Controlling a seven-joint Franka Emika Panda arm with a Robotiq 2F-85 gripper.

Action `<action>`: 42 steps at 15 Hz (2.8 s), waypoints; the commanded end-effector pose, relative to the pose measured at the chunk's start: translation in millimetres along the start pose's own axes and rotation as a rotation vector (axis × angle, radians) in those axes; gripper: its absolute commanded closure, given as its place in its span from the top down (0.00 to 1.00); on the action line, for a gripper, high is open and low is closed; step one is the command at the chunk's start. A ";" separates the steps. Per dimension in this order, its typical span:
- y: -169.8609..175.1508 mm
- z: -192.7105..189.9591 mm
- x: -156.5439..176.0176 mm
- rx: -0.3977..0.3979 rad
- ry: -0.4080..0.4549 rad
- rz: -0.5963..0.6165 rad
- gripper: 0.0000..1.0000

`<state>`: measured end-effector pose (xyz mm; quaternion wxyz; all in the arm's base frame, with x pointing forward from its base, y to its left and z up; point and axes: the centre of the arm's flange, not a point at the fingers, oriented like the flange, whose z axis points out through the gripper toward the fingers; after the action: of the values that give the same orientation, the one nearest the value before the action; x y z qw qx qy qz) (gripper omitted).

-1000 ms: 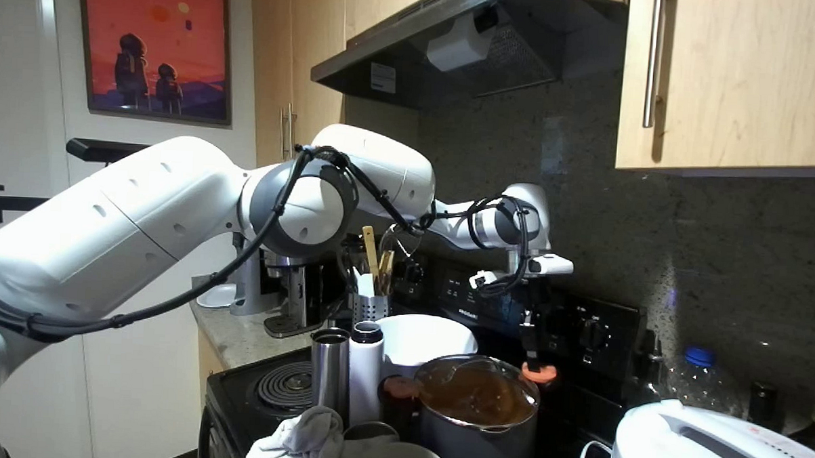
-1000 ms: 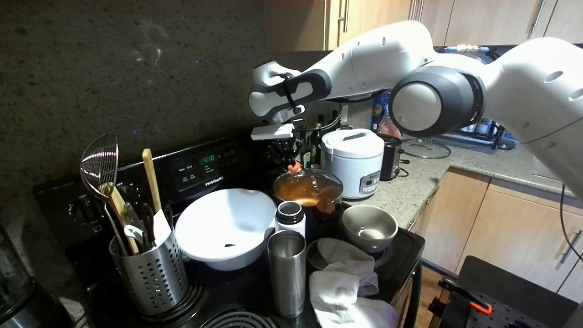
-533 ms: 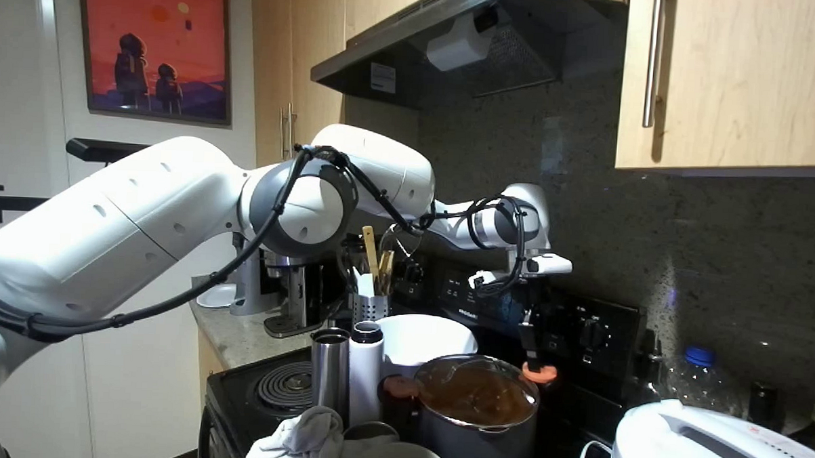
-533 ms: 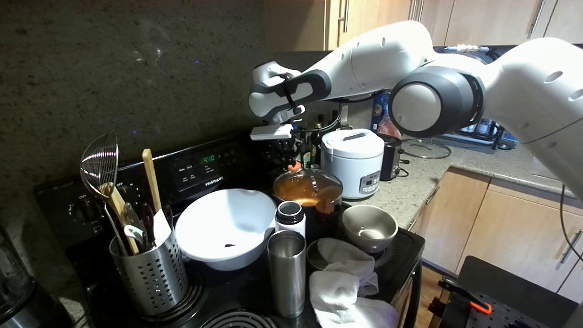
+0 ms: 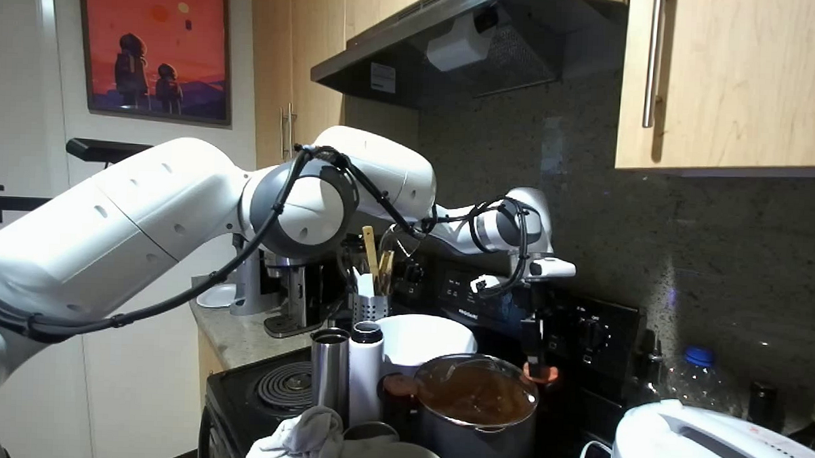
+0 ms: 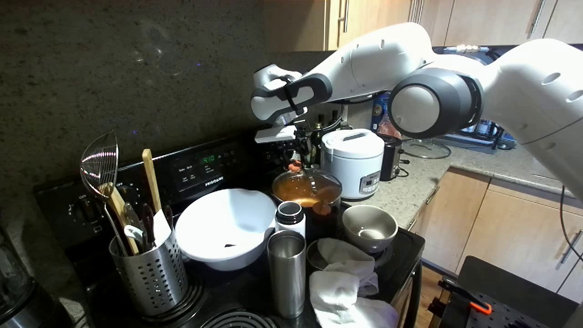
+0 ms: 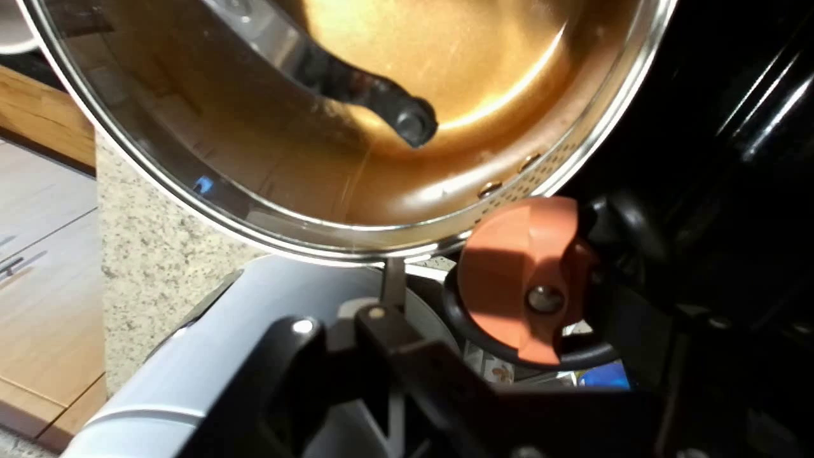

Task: Turn the pot clockwise

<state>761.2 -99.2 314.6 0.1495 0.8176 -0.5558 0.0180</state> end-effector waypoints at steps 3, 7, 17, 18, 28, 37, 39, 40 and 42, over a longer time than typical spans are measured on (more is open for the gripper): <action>6.7 -8.5 5.5 -0.024 0.033 -0.010 1.00; 10.8 -22.7 3.4 -0.010 0.041 -0.034 1.00; 39.7 -100.9 -11.1 0.086 0.051 -0.233 1.00; 44.3 -107.4 -14.0 0.089 0.051 -0.266 1.00; 129.1 -142.0 -67.9 0.084 0.012 -0.643 1.00; 219.1 -148.6 -130.2 0.061 -0.034 -0.880 1.00; 240.2 -146.5 -146.2 0.055 -0.032 -0.928 1.00; 251.2 -145.1 -154.4 0.055 -0.029 -0.951 1.00; 272.1 -142.7 -168.5 0.059 -0.015 -0.979 1.00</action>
<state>529.4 -7.7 480.3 0.1168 0.9819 -0.1360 -0.0617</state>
